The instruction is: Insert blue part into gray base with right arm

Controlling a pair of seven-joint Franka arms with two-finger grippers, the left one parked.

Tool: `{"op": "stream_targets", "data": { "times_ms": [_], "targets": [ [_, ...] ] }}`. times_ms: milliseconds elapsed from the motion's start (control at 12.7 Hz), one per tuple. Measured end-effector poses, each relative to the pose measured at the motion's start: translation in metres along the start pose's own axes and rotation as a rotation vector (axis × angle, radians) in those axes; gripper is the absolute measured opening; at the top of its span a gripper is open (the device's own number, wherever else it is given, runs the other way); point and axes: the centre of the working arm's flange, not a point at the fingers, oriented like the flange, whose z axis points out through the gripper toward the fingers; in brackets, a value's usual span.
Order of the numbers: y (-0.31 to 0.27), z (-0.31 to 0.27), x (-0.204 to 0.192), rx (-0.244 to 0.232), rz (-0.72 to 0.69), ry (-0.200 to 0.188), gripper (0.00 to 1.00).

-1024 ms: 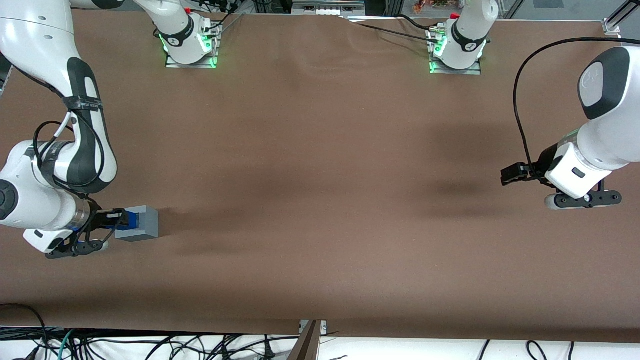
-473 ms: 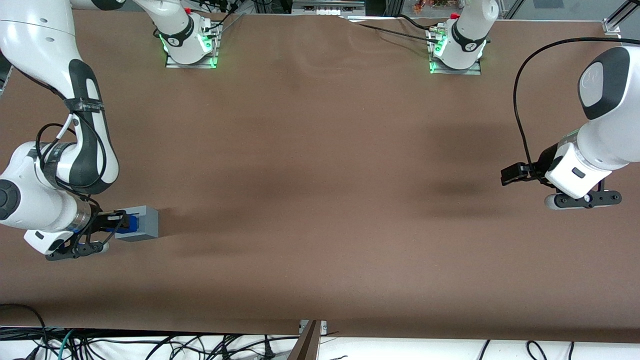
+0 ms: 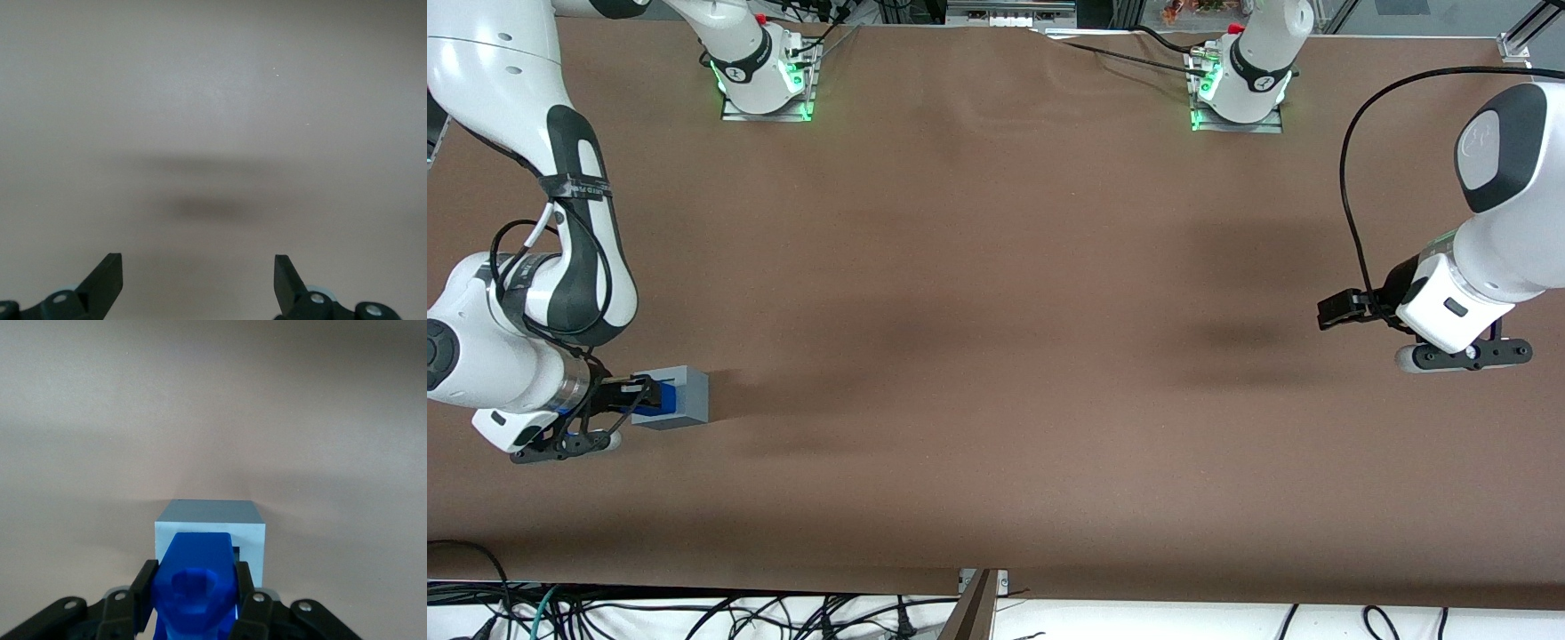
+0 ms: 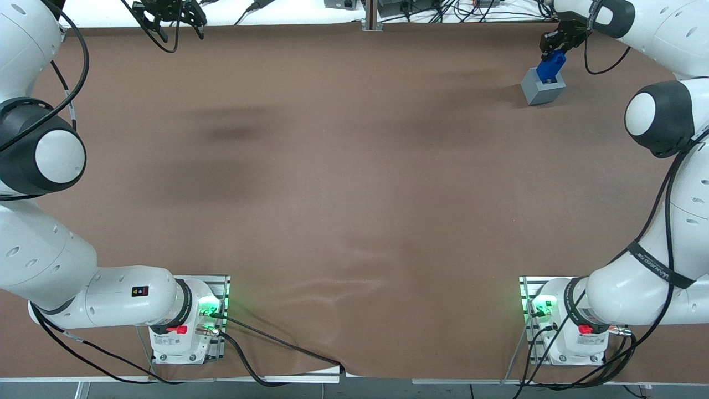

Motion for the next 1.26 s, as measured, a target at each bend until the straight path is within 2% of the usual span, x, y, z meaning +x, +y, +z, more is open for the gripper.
{"op": "stream_targets", "data": {
  "times_ms": [1261],
  "targets": [
    [0.018, 0.001, -0.005, 0.006, 0.025, -0.007, 0.5]
  ]
}}
